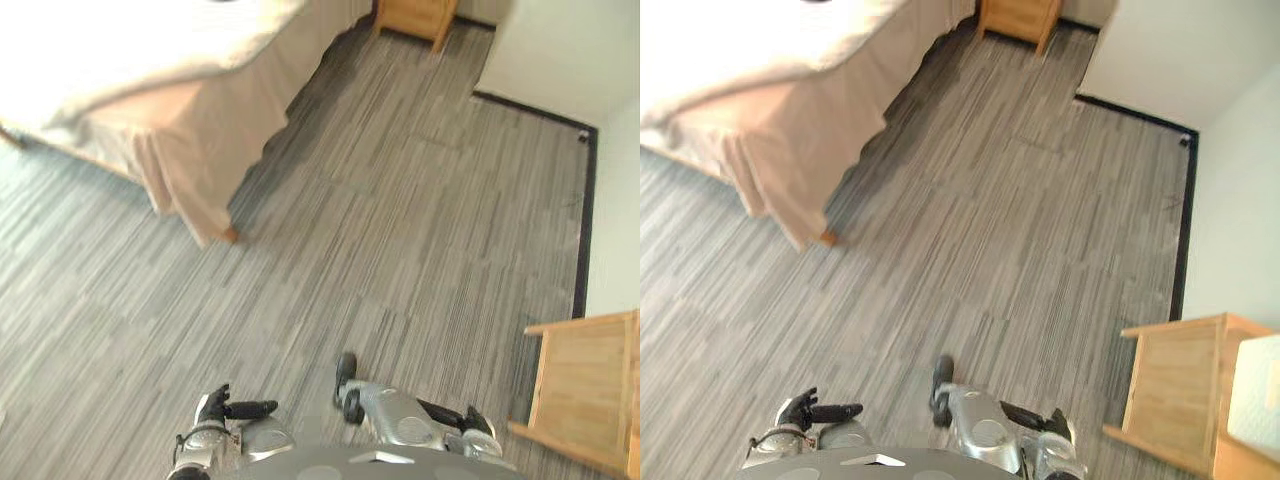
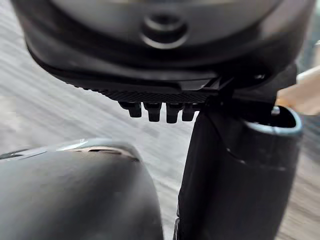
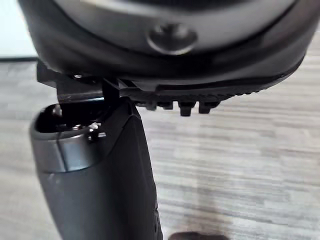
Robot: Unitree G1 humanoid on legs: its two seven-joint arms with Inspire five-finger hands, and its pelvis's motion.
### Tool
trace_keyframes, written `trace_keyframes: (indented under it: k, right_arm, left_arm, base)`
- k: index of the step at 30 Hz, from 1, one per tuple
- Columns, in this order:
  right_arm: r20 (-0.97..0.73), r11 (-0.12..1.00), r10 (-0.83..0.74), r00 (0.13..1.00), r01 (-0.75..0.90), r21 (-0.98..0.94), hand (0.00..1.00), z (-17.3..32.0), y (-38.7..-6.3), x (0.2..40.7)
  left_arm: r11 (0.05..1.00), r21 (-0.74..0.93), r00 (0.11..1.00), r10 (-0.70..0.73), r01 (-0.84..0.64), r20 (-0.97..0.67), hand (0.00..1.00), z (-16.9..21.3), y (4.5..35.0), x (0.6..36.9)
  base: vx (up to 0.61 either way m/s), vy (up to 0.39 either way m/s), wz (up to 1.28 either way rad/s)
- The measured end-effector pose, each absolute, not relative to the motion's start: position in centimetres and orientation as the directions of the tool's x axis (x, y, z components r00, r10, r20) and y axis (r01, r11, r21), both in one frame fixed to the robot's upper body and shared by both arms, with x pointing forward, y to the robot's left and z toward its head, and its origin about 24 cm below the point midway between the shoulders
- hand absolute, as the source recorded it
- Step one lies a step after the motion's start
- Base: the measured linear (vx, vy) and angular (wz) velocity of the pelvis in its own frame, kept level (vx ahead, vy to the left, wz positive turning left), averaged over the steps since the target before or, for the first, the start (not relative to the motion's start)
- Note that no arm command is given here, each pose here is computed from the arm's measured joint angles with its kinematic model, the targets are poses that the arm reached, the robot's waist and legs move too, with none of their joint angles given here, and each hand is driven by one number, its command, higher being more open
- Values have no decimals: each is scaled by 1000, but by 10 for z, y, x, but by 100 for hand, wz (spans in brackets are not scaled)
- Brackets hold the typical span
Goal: Tidy up the quilt and then pick up the clothes from the bed and put them into the laundry hamper
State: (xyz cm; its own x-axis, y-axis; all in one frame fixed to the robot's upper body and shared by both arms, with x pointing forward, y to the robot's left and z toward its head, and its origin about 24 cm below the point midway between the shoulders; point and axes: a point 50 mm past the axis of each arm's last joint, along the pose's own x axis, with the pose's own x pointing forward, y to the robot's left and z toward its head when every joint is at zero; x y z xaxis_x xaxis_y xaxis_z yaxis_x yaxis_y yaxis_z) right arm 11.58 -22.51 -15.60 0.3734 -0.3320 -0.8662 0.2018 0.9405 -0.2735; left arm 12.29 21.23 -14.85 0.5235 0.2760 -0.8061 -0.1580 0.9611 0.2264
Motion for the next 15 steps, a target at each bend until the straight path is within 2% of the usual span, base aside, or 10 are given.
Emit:
trace_keyframes:
  k: [3,6,13,15]
  right_arm:
    - [-846,947,-317,429,193,-257,100,-149,-220,141]
    - [-834,957,-287,471,175,-231,100,-145,-210,157]
    - [-875,957,-274,400,207,-205,100,-157,-193,130]
    - [-884,941,-286,370,284,-185,100,-158,-198,126]
  left_arm:
    - [961,215,571,276,-172,-773,100,-143,207,139]
    - [965,202,592,262,-168,-762,100,-140,201,150]
    - [959,162,581,271,-233,-767,100,-140,199,153]
    - [955,134,550,263,-264,-793,100,-145,194,146]
  base:
    - [584,-196,-68]
    - [441,-8,-21]
    - [603,116,16]
    - [704,221,106]
